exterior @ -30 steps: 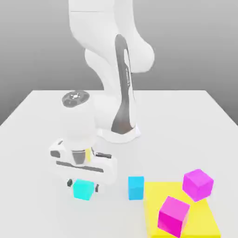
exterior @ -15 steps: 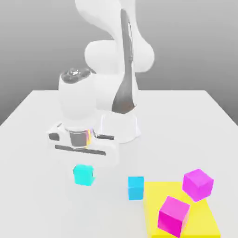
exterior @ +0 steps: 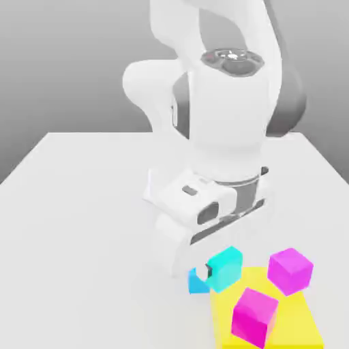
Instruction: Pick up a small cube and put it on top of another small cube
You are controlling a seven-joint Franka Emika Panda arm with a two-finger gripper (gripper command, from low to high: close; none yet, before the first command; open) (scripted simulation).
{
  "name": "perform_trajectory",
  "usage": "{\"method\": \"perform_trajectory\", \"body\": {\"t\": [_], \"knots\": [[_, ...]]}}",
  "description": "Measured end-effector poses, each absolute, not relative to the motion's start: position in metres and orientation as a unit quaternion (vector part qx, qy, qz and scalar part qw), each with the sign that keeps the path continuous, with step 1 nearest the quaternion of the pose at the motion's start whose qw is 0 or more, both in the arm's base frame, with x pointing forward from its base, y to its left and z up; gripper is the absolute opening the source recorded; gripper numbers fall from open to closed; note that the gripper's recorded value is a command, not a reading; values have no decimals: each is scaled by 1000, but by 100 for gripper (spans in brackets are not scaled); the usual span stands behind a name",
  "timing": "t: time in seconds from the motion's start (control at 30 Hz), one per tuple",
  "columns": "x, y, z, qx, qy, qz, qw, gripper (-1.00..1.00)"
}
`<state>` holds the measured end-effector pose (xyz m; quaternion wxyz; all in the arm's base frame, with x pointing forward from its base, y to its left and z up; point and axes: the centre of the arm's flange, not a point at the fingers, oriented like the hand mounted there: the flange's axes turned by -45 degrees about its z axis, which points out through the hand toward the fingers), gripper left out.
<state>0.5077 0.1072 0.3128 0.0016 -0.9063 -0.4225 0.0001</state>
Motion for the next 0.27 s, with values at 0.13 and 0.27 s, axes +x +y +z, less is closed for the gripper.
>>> {"method": "perform_trajectory", "body": {"t": [0.13,0.27], "knots": [[515,121,276,-891,-453,0,1,-100],[515,121,266,-891,-454,0,1,100]]}}
